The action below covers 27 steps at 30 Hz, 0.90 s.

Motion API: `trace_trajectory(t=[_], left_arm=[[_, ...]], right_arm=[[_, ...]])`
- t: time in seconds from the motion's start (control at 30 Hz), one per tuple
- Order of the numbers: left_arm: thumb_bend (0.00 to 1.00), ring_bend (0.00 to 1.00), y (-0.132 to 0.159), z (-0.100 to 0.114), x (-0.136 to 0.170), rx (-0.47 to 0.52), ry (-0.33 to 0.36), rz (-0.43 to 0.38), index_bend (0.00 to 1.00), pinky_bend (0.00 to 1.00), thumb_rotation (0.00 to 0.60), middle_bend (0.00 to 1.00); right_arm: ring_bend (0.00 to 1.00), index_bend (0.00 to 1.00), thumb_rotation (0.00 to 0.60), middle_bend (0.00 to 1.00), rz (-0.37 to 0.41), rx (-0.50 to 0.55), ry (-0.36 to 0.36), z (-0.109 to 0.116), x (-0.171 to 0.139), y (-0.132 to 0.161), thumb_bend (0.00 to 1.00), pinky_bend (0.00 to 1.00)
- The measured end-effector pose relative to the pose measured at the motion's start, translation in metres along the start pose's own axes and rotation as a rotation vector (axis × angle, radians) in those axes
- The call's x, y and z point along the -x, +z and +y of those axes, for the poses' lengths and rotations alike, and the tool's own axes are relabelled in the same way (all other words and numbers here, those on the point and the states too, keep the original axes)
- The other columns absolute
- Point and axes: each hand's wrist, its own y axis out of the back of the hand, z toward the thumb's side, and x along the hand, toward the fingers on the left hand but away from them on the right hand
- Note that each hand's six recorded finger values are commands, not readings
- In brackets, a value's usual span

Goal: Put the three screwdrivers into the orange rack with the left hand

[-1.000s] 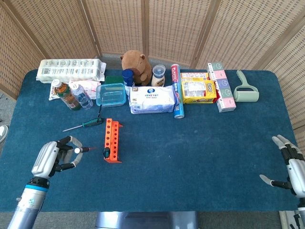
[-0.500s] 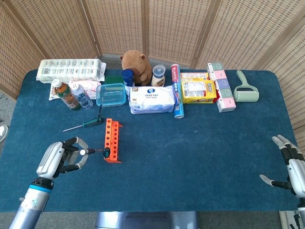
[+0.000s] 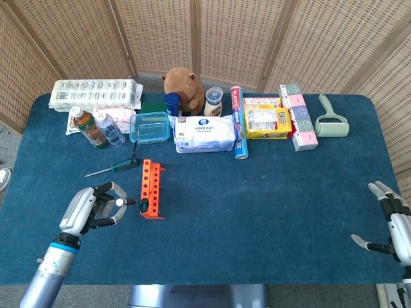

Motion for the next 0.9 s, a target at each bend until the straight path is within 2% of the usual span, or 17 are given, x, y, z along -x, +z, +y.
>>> trace_trajectory(t=[0.6, 0.9], left_arm=[[0.45, 0.79, -0.008, -0.003, -0.023, 0.038, 0.003, 0.061, 0.58, 0.89, 0.6, 0.89], [0.45, 0.79, -0.007, -0.009, -0.032, 0.016, -0.009, 0.073, 0.58, 0.89, 0.6, 0.89]], right_arm=[[0.0, 0.0, 0.6, 0.04, -0.001, 0.003, -0.001, 0.001, 0.0, -0.001, 0.0, 0.0], [0.0, 0.0, 0.6, 0.04, 0.0, 0.007, -0.002, 0.002, -0.001, -0.001, 0.0, 0.0]])
